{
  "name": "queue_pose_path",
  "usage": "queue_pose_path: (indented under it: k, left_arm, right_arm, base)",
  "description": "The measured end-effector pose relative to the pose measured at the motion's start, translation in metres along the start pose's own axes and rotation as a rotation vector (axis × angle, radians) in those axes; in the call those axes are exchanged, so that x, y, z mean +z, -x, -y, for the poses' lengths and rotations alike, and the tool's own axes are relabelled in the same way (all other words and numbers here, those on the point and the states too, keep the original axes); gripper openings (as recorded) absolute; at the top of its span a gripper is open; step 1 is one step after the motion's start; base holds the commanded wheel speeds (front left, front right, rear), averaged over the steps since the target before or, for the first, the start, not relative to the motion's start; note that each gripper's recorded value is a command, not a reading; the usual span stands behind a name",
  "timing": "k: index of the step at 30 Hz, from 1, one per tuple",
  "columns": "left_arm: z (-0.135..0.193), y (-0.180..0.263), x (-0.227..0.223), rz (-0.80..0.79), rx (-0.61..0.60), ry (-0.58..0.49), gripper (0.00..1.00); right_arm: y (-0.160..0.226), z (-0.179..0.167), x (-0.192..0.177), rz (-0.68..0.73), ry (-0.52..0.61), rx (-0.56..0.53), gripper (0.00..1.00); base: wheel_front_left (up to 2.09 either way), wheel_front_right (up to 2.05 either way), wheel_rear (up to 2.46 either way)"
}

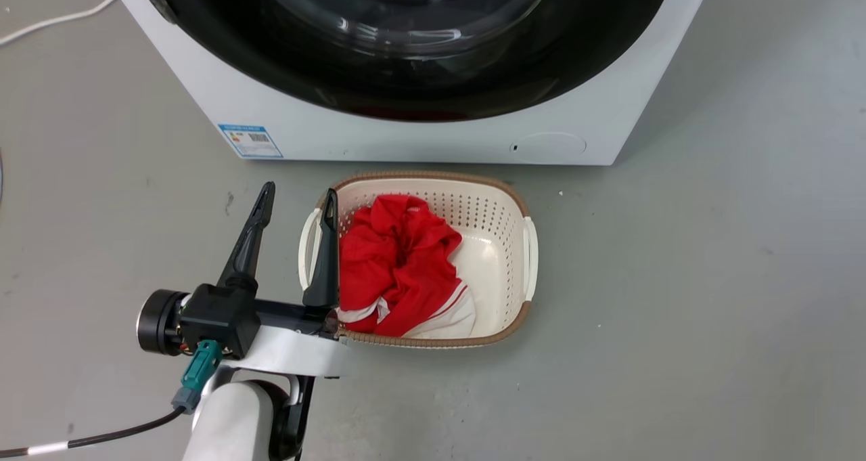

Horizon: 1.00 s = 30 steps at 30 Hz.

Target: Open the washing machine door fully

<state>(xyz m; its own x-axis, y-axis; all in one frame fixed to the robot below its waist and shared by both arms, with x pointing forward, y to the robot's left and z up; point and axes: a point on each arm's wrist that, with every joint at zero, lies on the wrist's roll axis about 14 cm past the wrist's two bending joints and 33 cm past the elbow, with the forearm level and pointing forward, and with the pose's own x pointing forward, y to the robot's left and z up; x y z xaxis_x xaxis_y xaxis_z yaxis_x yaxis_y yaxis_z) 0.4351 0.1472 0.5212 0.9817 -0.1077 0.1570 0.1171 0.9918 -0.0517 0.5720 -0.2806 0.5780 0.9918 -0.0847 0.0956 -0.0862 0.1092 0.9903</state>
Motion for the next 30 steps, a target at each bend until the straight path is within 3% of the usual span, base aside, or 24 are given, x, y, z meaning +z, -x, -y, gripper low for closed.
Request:
queue_pose_path:
  k: [14, 21, 30]
  left_arm:
    - [-0.006, -0.020, -0.015, -0.011, 0.001, -0.003, 1.00]
    - [-0.008, -0.026, -0.022, -0.018, 0.002, -0.003, 1.00]
    - [-0.012, -0.031, -0.033, -0.035, 0.016, 0.005, 1.00]
  right_arm:
    - [-0.073, -0.028, -0.089, -0.409, 0.281, 0.013, 0.00]
    - [-0.085, -0.015, -0.127, -0.566, 0.414, -0.030, 0.00]
    - [-0.096, 0.010, -0.159, -0.655, 0.480, -0.076, 0.00]
  base:
    - [0.00, 0.00, 0.00]
    - [0.00, 0.00, 0.00]
    - [0.00, 0.00, 0.00]
